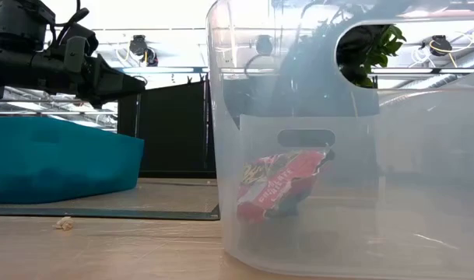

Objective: Pick and place Granola Bars by type
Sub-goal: Put the top red granola bar into the bottom transparent bin

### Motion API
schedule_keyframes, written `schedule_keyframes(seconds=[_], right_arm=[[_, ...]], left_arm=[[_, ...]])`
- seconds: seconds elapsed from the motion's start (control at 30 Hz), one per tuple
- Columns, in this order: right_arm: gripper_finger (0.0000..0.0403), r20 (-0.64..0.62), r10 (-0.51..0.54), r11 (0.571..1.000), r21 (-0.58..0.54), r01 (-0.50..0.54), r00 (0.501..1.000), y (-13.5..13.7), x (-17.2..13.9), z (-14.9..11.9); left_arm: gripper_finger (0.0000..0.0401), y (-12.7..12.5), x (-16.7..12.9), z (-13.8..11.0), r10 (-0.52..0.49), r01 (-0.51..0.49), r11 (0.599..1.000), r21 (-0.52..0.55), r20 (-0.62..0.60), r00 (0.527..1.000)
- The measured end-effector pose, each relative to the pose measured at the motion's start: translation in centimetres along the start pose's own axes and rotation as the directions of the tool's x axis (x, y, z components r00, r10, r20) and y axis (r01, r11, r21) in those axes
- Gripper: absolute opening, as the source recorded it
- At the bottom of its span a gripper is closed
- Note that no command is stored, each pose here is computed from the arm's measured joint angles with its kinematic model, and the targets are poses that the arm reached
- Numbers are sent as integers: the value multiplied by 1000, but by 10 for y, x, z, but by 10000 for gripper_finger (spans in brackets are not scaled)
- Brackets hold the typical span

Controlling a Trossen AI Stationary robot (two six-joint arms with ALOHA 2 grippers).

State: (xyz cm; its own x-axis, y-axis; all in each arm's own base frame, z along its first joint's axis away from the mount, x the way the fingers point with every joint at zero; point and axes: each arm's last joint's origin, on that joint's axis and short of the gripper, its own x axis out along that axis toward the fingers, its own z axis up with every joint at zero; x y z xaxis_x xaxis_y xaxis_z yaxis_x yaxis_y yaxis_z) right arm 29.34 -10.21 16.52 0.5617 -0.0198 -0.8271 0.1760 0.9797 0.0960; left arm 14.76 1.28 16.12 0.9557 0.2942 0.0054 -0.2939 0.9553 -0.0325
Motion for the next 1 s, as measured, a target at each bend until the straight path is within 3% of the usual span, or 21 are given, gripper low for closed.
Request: schedule_keyframes(seconds=[0.5,0.87,1.0], right_arm=[[185,-49,-8,1000,26,10,999,-20,28,-10],[182,-25,-17,1000,21,18,1000,-19,24,-7],[181,-15,-94,996,7,94,995,-21,19,-4]], left_arm=[[113,0,0,0,0,0,1000,0,1,1000],[113,0,0,0,0,0,1000,0,0,1000],[113,0,0,0,0,0,1000,0,0,1000]])
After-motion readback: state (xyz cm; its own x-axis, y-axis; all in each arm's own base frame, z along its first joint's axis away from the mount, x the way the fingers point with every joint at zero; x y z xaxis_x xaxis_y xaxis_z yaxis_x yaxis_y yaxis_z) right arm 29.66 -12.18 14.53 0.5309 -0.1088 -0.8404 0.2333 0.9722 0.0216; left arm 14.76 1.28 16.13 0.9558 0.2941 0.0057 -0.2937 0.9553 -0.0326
